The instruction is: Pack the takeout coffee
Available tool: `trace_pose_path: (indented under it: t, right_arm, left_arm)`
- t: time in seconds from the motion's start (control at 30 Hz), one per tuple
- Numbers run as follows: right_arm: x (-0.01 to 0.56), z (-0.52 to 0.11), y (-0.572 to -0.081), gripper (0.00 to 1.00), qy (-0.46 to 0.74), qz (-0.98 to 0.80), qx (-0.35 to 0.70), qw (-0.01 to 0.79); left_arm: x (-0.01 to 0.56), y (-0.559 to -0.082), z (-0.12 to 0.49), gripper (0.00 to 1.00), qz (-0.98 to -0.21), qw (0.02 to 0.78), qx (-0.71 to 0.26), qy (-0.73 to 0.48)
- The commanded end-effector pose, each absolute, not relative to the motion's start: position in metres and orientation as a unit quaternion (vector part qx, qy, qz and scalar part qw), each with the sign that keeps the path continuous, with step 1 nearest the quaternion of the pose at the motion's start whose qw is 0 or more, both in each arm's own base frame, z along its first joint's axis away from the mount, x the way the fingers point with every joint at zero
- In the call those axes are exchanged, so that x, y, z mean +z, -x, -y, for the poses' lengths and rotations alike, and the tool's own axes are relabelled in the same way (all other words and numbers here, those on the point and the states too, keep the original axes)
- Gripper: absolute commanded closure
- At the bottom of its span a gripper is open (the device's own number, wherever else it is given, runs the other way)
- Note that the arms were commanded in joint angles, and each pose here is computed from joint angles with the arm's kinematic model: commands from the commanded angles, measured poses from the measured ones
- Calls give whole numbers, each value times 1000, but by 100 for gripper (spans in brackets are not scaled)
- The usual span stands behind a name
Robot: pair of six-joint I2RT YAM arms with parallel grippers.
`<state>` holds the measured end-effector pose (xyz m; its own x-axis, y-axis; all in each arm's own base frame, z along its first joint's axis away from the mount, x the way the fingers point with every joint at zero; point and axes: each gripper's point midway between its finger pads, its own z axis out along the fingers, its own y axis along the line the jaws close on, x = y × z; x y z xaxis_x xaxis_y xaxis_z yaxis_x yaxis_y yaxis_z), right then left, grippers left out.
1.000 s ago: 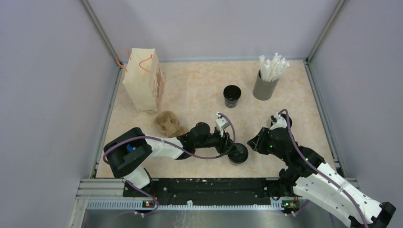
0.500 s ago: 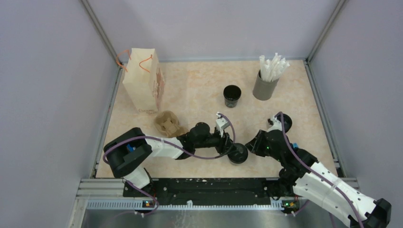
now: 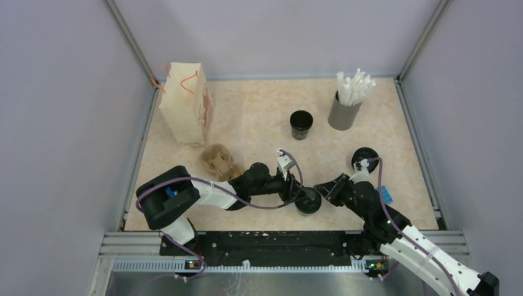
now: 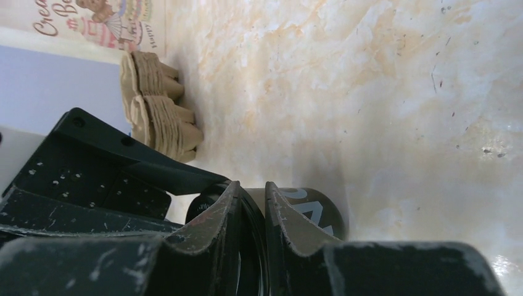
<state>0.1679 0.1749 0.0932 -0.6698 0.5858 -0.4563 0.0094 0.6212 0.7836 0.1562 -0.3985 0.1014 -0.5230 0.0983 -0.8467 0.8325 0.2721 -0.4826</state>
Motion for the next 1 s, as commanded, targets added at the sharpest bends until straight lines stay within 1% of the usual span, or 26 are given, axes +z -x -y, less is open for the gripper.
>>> trace_pose_path:
  t: [0.0, 0.1, 0.2, 0.3, 0.4, 0.43, 0.57, 0.6, 0.63, 0.73, 0.77, 0.9, 0.97]
  right_arm:
    - [22, -161, -121, 82, -169, -891, 337, 254]
    - [44, -159, -131, 78, -167, -882, 337, 285]
    - [84, -148, -147, 69, -165, -874, 309, 336]
    - [125, -137, -160, 59, -153, -869, 278, 380]
    - [146, -138, -167, 46, -126, -871, 263, 395]
    - [150, -137, -169, 44, -123, -875, 252, 396]
    - [167, -145, -171, 42, -88, -877, 257, 396]
    - [170, -148, -170, 42, -78, -878, 261, 393]
    - [171, -153, -169, 42, -65, -882, 263, 386]
    - [175, -165, -165, 41, -17, -890, 271, 366]
    - [177, -169, -164, 34, -4, -892, 272, 362]
    - [182, -173, -160, 19, 27, -898, 257, 357]
    - [179, -181, -152, 16, 53, -904, 244, 346]
  left_arm:
    - [-15, -133, 335, 55, -832, 249, -372, -328]
    - [-11, -133, 337, 54, -830, 250, -376, -327]
    - [4, -138, 345, 50, -827, 255, -381, -326]
    - [31, -143, 356, 39, -813, 272, -399, -326]
    - [68, -153, 370, 30, -798, 296, -413, -324]
    - [79, -157, 373, 26, -795, 304, -415, -322]
    - [118, -169, 379, 14, -787, 333, -414, -313]
    - [128, -171, 380, 6, -782, 342, -418, -312]
    - [135, -171, 379, 2, -780, 346, -418, -311]
    - [154, -174, 373, 1, -775, 364, -420, -301]
    - [158, -174, 370, 1, -775, 368, -418, -297]
    - [172, -178, 347, 1, -786, 393, -395, -269]
    - [178, -180, 331, 1, -788, 413, -380, -255]
